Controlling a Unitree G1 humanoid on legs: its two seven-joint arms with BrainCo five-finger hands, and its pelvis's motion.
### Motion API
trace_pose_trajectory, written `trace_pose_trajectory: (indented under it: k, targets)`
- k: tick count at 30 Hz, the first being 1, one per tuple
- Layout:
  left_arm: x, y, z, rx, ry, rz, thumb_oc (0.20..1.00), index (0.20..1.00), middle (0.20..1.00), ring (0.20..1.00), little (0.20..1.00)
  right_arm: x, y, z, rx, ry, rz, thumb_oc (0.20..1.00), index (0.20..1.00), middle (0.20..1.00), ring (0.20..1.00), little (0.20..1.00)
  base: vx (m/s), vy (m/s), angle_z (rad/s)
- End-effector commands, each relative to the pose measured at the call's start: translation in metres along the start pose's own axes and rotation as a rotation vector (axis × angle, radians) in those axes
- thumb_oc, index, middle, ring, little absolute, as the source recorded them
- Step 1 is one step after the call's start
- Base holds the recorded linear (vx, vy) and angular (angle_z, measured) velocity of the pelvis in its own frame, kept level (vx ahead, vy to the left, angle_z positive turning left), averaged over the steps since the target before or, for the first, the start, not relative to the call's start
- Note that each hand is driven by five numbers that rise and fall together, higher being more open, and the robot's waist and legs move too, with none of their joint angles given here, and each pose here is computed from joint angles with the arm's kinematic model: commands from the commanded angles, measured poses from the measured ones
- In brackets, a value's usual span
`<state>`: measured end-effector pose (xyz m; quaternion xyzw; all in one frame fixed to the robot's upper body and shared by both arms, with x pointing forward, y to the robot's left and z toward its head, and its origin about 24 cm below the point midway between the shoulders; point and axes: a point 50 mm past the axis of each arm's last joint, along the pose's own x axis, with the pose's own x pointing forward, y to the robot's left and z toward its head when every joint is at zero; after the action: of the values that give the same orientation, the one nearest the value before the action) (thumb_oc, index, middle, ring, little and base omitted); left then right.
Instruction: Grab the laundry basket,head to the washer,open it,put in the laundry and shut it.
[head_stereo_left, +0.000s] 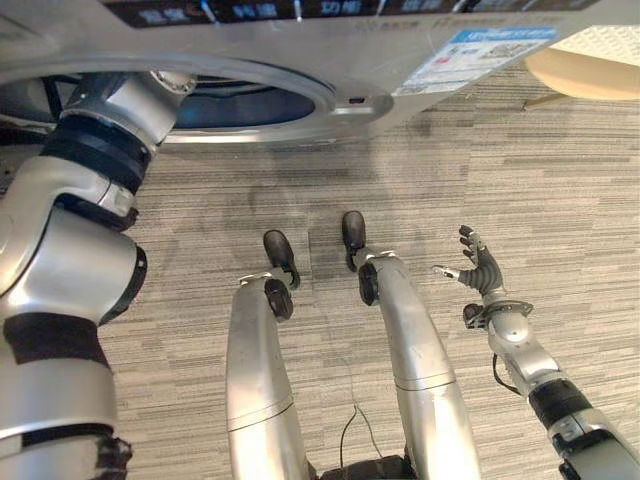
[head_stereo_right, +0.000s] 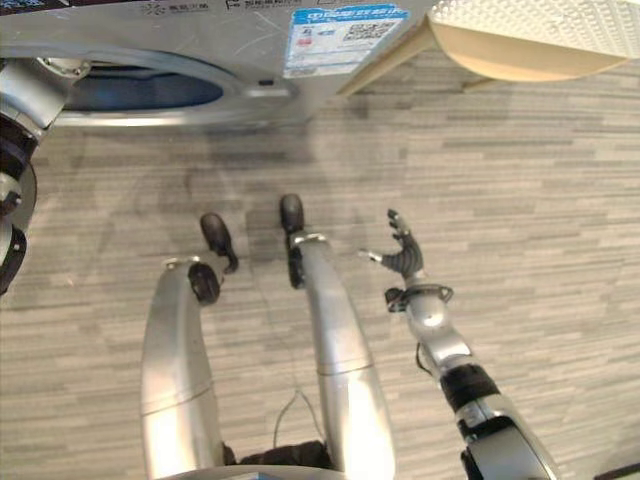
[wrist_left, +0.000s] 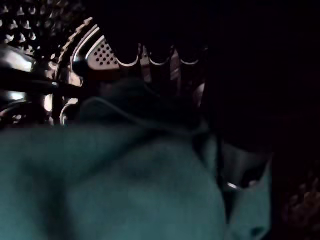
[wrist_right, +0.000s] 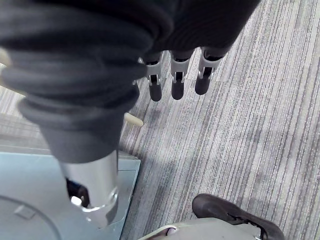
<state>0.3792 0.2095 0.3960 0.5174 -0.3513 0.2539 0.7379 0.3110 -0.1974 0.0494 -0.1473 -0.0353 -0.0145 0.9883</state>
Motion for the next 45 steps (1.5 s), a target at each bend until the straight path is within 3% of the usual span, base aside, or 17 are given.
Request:
trace_pose_trajectory:
  k: [1, 9, 10, 12, 14, 15, 16, 22, 24, 31, 37, 45]
  targets:
    - [-0.016, -0.029, -0.004, -0.135, 0.045, -0.142, 1.0, 1.0, 1.0, 1.0, 1.0, -0.023, 0.002, -0.02, -0.018, 0.064, 0.056, 1.0, 1.0, 1.0, 1.0, 1.0, 0.01, -0.031, 0.12]
    - [-0.116, -0.113, -0.036, -0.423, 0.25, -0.388, 1.0, 1.0, 1.0, 1.0, 1.0, -0.029, 0.007, -0.036, -0.018, 0.151, 0.04, 1.0, 1.0, 1.0, 1.0, 1.0, -0.01, -0.033, 0.18]
    - [-0.134, -0.121, -0.038, -0.472, 0.273, -0.417, 1.0, 1.0, 1.0, 1.0, 1.0, -0.029, 0.006, -0.036, -0.018, 0.155, 0.032, 1.0, 1.0, 1.0, 1.0, 1.0, -0.03, -0.031, 0.32]
    - [-0.205, -0.143, -0.051, -0.613, 0.413, -0.509, 1.0, 1.0, 1.0, 1.0, 1.0, -0.034, 0.006, -0.046, -0.031, 0.208, 0.013, 1.0, 1.0, 1.0, 1.0, 1.0, -0.02, -0.017, 0.19]
    - [-0.252, -0.151, -0.055, -0.684, 0.513, -0.564, 1.0, 1.0, 1.0, 1.0, 1.0, -0.041, 0.004, -0.054, -0.043, 0.249, 0.009, 1.0, 1.0, 1.0, 1.0, 1.0, 0.04, -0.004, 0.04]
    - [-0.297, -0.158, -0.061, -0.716, 0.631, -0.63, 1.0, 1.0, 1.0, 1.0, 1.0, -0.049, 0.003, -0.065, -0.064, 0.304, 0.011, 1.0, 1.0, 1.0, 1.0, 1.0, 0.08, -0.004, 0.15]
    - [-0.298, -0.158, -0.061, -0.716, 0.632, -0.63, 1.0, 1.0, 1.0, 1.0, 1.0, -0.05, 0.003, -0.065, -0.064, 0.305, 0.012, 1.0, 1.0, 1.0, 1.0, 1.0, 0.11, -0.012, 0.15]
    - [-0.419, -0.156, -0.078, -0.677, 0.958, -0.854, 1.0, 1.0, 1.0, 1.0, 1.0, -0.085, -0.001, -0.103, -0.071, 0.496, 0.022, 1.0, 1.0, 1.0, 1.0, 1.0, 0.13, -0.003, 0.05]
    - [-0.445, -0.152, -0.079, -0.645, 1.016, -0.917, 1.0, 1.0, 1.0, 1.0, 1.0, -0.095, -0.002, -0.113, -0.076, 0.553, 0.027, 1.0, 1.0, 1.0, 1.0, 1.0, 0.21, 0.053, -0.25]
    - [-0.51, -0.152, -0.067, -0.575, 1.153, -1.137, 1.0, 1.0, 1.0, 1.0, 1.0, -0.133, -0.008, -0.149, -0.086, 0.774, 0.012, 1.0, 1.0, 1.0, 1.0, 1.0, 0.18, 0.077, -0.69]
    - [-0.51, -0.156, -0.062, -0.523, 1.079, -1.203, 1.0, 1.0, 1.0, 1.0, 1.0, -0.143, -0.003, -0.153, -0.091, 0.803, 0.036, 1.0, 1.0, 1.0, 1.0, 1.0, 0.05, 0.09, -1.18]
    - [-0.485, -0.163, -0.062, -0.54, 1.011, -1.13, 1.0, 1.0, 1.0, 1.0, 1.0, -0.132, 0.005, -0.145, -0.114, 0.741, 0.034, 1.0, 1.0, 1.0, 1.0, 1.0, -0.01, -0.067, -1.69]
